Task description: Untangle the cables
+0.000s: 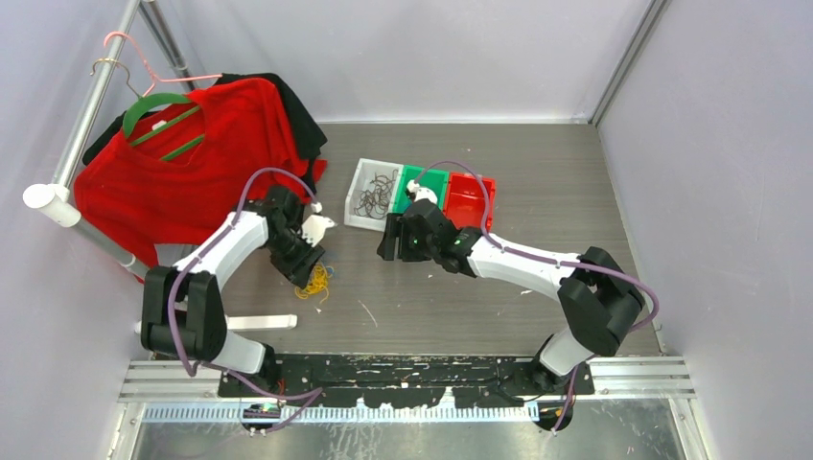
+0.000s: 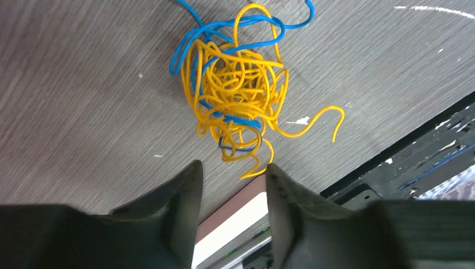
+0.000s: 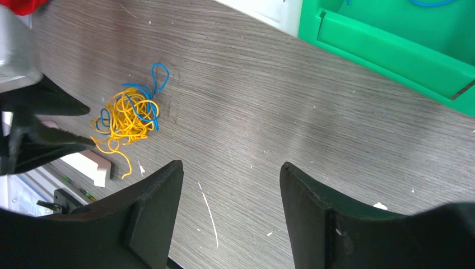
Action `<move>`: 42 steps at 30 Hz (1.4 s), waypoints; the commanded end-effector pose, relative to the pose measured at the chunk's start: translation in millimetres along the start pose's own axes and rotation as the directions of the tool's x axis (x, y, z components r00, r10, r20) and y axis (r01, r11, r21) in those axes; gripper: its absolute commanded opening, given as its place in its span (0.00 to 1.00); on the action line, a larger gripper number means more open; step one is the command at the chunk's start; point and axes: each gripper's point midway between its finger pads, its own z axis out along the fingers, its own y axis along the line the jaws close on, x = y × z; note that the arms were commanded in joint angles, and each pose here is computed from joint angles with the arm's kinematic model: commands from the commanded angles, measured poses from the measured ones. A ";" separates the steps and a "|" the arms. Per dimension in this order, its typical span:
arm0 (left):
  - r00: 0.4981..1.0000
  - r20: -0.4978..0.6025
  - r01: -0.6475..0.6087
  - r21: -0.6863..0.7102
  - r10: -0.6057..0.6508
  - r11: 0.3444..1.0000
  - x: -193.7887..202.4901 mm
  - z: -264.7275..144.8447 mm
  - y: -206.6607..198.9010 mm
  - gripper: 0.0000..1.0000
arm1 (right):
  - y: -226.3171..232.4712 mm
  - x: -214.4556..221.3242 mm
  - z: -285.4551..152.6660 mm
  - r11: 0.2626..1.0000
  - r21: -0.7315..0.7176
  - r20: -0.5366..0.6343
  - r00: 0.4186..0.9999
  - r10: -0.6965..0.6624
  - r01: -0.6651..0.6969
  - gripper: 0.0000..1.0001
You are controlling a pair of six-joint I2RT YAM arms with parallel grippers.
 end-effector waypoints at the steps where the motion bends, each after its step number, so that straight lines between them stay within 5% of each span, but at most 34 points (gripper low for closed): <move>1: 0.999 0.029 0.015 0.073 -0.017 0.997 -7.2 16.0 -5.3 0.35 | 23.6 -30.1 -5.9 0.998 -0.054 0.084 0.996 -0.015 0.020 0.68; 4: 0.998 0.060 0.000 0.154 -0.009 0.988 -15.2 20.4 -19.8 0.10 | 27.4 -33.3 -6.9 0.998 -0.064 0.086 0.996 -0.014 0.020 0.65; 7: 0.994 0.092 -0.069 0.193 0.052 0.979 -23.8 16.4 -36.1 0.00 | 32.3 -34.0 -9.2 0.996 -0.083 0.082 0.997 -0.017 0.024 0.63; 17: 0.917 0.203 -0.382 0.195 0.344 0.903 -27.6 -10.6 -84.2 0.00 | 33.4 -27.0 -9.1 0.994 -0.109 0.062 0.998 -0.021 0.028 0.59; 42: 0.907 0.200 -0.406 0.192 0.370 0.893 -29.8 -8.9 -81.7 0.00 | 70.6 -9.4 28.9 0.980 -0.195 -0.074 0.995 -0.063 0.048 0.69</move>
